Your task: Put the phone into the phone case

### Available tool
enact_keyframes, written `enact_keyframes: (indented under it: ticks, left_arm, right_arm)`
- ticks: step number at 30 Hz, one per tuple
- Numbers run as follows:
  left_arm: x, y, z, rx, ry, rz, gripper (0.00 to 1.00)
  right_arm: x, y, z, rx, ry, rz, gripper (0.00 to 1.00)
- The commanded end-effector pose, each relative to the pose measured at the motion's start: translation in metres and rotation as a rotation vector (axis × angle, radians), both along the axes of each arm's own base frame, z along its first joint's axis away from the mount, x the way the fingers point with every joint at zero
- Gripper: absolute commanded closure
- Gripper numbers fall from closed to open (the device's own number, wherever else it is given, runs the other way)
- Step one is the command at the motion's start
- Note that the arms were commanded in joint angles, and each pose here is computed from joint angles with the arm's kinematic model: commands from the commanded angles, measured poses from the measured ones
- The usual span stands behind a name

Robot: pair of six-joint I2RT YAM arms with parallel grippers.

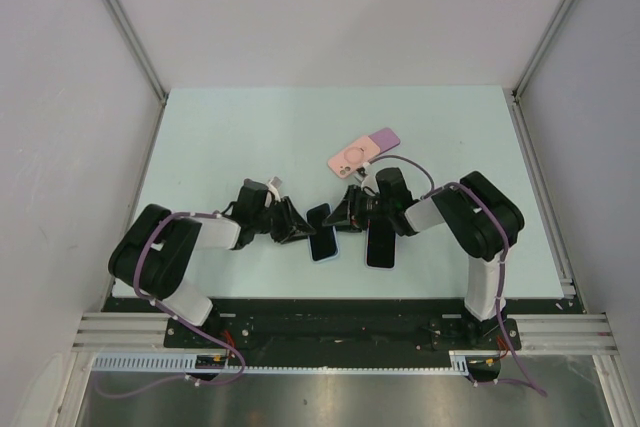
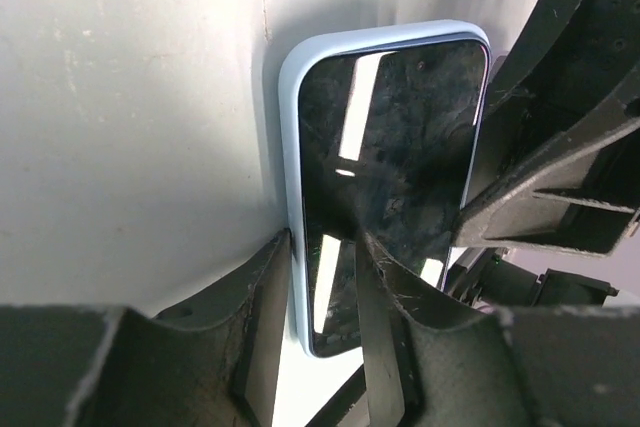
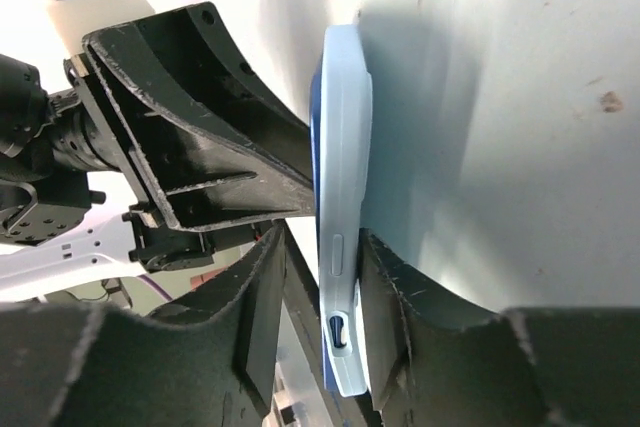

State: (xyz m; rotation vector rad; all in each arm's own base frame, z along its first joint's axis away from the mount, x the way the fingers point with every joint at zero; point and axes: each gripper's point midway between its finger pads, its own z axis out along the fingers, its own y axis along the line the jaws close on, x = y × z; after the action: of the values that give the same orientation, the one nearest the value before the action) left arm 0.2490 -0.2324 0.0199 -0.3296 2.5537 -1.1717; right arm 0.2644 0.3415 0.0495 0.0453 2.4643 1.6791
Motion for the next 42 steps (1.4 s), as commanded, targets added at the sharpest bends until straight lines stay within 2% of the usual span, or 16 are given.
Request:
enact_keyframes:
  ticks: [1, 4, 5, 6, 7, 14, 18, 20, 24, 29, 30, 34, 37, 40, 42]
  left_arm:
    - [-0.027, 0.01, -0.027, 0.08, 0.098, -0.016, 0.61]
    - [-0.027, 0.01, -0.025, 0.078, 0.087, -0.022, 0.6]
    - [-0.027, 0.01, -0.023, 0.077, 0.081, -0.024, 0.59]
    - [-0.027, 0.01, -0.021, 0.076, 0.07, -0.03, 0.57]
    - [-0.026, 0.01, -0.018, 0.076, 0.061, -0.032, 0.57]
    - [-0.025, 0.016, 0.026, 0.02, -0.095, -0.06, 0.32]
    - [-0.025, 0.014, 0.08, -0.077, -0.258, -0.082, 0.28]
    - [-0.025, 0.012, 0.095, -0.104, -0.295, -0.083, 0.27]
    - [-0.029, 0.007, 0.124, -0.179, -0.359, -0.108, 0.28]
    - [-0.035, 0.0, 0.142, -0.261, -0.395, -0.154, 0.31]
    - [-0.036, -0.001, 0.145, -0.274, -0.4, -0.159, 0.33]
    - [-0.04, -0.005, 0.153, -0.344, -0.408, -0.163, 0.51]
    - [-0.043, -0.008, 0.159, -0.39, -0.404, -0.176, 0.57]
    - [-0.047, -0.01, 0.161, -0.431, -0.392, -0.191, 0.56]
    - [-0.047, -0.011, 0.165, -0.451, -0.407, -0.192, 0.49]
  right_arm:
    - [-0.001, 0.009, 0.028, 0.046, -0.072, 0.043, 0.61]
    - [0.002, 0.009, 0.026, 0.032, -0.075, 0.039, 0.83]
    - [0.002, 0.008, 0.026, 0.033, -0.076, 0.039, 0.96]
    - [0.002, 0.008, 0.027, 0.034, -0.079, 0.037, 1.0]
    - [0.003, 0.008, 0.03, 0.038, -0.087, 0.036, 1.0]
    - [-0.001, 0.0, 0.074, 0.103, -0.141, 0.07, 1.0]
    - [-0.008, -0.002, 0.103, 0.146, -0.186, 0.092, 1.0]
    - [-0.013, -0.002, 0.115, 0.176, -0.197, 0.112, 1.0]
    - [-0.024, -0.001, 0.143, 0.257, -0.231, 0.141, 1.0]
    - [-0.036, 0.001, 0.154, 0.284, -0.221, 0.161, 1.0]
    - [-0.037, 0.002, 0.156, 0.292, -0.228, 0.162, 1.0]
    - [-0.039, 0.002, 0.157, 0.296, -0.222, 0.161, 1.0]
    - [-0.04, 0.001, 0.154, 0.298, -0.215, 0.16, 0.99]
    - [-0.041, 0.001, 0.157, 0.319, -0.213, 0.156, 0.99]
    - [-0.043, 0.001, 0.163, 0.356, -0.205, 0.157, 1.0]
